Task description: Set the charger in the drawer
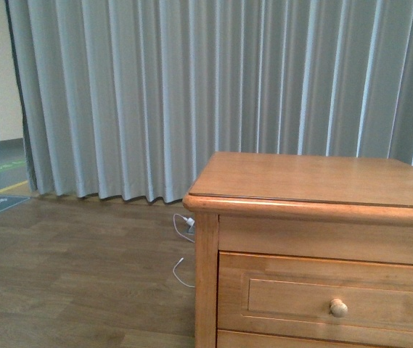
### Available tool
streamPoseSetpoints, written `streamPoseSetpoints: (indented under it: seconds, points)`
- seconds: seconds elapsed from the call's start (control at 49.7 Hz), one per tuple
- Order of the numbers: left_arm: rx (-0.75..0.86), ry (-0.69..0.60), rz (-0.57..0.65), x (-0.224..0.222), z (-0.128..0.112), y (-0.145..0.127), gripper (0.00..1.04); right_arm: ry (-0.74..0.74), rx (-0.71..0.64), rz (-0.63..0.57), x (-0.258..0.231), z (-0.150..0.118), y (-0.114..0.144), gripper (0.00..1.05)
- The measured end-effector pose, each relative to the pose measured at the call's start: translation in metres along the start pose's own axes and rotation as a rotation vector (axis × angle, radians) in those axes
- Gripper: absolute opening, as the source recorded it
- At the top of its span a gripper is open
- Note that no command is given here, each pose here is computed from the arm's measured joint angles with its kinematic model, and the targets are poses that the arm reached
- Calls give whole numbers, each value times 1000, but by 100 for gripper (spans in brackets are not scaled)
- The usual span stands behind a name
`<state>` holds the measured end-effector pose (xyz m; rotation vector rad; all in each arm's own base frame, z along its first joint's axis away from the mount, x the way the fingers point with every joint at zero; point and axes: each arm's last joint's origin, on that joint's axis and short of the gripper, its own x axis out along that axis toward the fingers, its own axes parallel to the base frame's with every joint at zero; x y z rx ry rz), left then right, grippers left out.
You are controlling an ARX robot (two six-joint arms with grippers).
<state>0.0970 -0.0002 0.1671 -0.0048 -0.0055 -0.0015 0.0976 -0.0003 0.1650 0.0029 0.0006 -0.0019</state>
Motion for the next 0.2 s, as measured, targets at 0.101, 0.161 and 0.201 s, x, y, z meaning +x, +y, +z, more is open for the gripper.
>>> streamPoseSetpoints:
  seconds: [0.101,0.161,0.201]
  points:
    - [0,0,0,0,0,0,99,0,0,0,0,0,0,54]
    - [0,0,0,0,0,0,99,0,0,0,0,0,0,65]
    - [0,0,0,0,0,0,99,0,0,0,0,0,0,72]
